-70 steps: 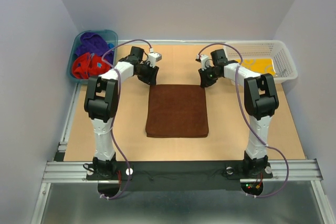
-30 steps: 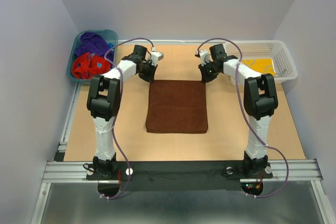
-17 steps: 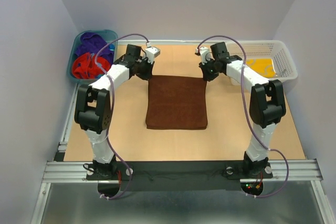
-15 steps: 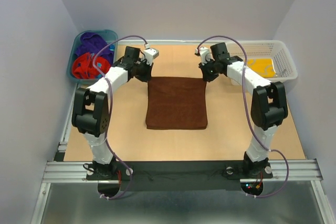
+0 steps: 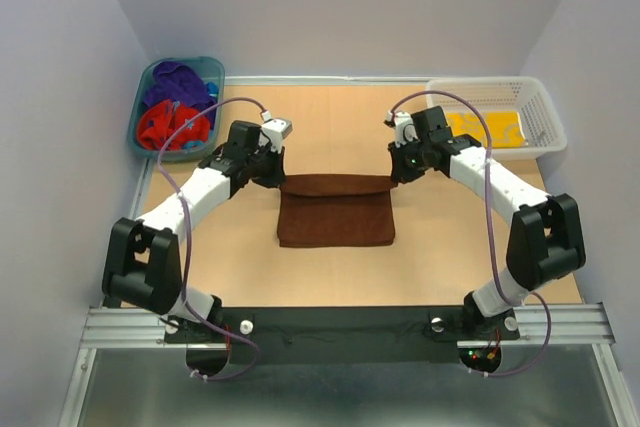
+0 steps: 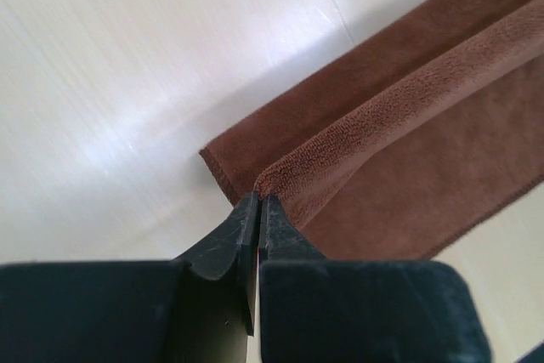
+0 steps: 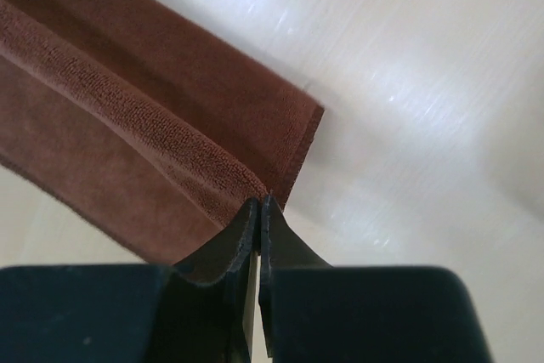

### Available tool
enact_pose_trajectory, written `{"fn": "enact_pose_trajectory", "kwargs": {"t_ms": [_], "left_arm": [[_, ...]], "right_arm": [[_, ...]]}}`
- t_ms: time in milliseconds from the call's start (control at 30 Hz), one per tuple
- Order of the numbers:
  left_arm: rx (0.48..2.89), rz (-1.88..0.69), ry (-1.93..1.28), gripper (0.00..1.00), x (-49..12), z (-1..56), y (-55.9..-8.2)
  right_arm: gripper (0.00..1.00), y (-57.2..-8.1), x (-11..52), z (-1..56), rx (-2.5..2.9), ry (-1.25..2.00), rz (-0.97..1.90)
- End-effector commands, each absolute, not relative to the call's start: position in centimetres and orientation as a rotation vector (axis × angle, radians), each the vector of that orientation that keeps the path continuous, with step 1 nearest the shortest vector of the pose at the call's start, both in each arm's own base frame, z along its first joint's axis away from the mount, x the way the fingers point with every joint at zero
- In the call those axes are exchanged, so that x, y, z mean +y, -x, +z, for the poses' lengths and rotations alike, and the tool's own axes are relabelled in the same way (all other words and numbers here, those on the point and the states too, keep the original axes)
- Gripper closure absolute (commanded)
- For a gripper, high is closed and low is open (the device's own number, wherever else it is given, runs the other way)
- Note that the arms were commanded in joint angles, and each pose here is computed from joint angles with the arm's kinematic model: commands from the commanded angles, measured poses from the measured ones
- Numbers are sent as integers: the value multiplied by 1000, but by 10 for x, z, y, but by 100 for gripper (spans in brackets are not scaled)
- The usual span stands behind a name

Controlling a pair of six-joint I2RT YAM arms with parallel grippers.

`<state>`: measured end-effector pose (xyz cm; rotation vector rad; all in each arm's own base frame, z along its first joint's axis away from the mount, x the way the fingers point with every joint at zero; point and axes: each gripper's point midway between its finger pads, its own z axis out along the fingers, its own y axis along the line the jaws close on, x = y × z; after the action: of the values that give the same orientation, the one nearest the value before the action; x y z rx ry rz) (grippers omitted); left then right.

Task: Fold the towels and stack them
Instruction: Fold the towel

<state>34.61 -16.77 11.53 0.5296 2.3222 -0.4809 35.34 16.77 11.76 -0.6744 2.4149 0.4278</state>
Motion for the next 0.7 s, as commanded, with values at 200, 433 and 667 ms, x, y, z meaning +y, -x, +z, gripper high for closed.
{"fn": "enact_pose_trajectory", "kwargs": {"t_ms": [200,433,667], "left_arm": [[2337,-614,-341,100,-169,119,-293],[2367,-672,-253,100,-177,119,-281],[2489,-633,-93,100,-166,89,-269]], "right_arm": [[99,-296,177,126,2481,417,659],[100,-274,172,107,2558,327,678],[100,-265,167,80,2651,276,657]]}}
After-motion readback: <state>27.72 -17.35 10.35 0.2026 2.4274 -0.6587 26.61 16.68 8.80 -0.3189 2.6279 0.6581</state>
